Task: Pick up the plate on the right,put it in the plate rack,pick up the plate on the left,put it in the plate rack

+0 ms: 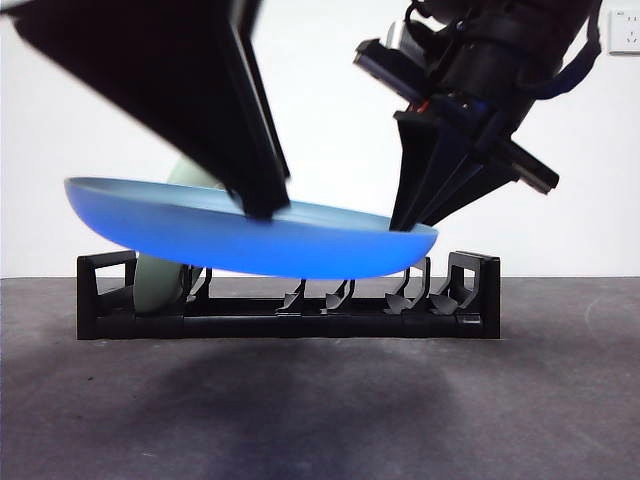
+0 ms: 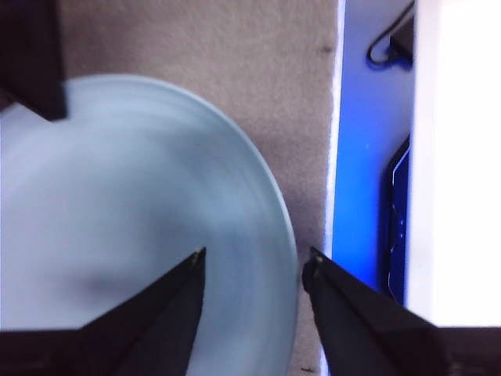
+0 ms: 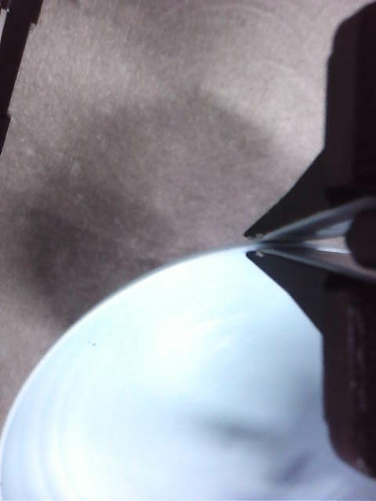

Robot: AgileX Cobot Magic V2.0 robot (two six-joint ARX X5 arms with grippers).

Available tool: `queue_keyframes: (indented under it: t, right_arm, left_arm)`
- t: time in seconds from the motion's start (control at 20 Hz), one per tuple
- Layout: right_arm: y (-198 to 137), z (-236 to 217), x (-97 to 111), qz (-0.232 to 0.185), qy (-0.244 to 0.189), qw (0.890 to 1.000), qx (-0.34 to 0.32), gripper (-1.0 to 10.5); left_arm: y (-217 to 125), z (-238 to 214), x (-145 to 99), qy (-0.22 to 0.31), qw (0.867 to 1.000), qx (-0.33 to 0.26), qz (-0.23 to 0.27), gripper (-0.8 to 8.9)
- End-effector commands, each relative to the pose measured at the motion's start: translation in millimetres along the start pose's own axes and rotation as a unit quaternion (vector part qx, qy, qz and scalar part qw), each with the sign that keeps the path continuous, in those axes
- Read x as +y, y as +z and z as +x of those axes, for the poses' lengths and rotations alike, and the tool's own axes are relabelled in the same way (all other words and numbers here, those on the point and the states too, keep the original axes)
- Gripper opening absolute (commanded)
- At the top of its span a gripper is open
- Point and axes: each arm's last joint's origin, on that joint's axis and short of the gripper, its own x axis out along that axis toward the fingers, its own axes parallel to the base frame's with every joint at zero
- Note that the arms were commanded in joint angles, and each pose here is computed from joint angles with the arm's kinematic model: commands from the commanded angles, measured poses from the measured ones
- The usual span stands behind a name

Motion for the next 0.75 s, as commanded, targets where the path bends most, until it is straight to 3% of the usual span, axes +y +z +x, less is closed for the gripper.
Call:
queue_keyframes:
  t: [0.05,0.25,0.4,0.45,0.75]
  right_arm:
    - [0.1,-4.2,0.7,-0.008,0.002,1.0,-0.005,-0.1]
    - [-0.7,-6.8,-2.2,-0.002,0.0,1.0,-0.002,-0.1]
    - [-0.8,-7.3,-3.8,0.002,-0.002,1.0,-0.001,-0.1]
    - [-0.9,-7.3,-3.9,0.002,-0.002,1.0,0.0,-0.1]
    - [-1.1,-7.6,-3.9,0.002,-0.002,1.0,0.0,-0.1]
  left_arm:
    - [2.2,11.6,-2.7,-0.006,1.0,0.015,0.0,2.16]
    - [3.6,19.8,-4.0,-0.01,1.0,0.023,0.002,2.14]
    - [4.6,20.1,-3.5,-0.007,1.0,0.018,0.001,0.14]
    - [4.5,20.1,-3.5,-0.008,1.0,0.018,0.001,-0.12]
    - [4.6,20.1,-3.5,-0.007,1.0,0.018,0.0,-0.09]
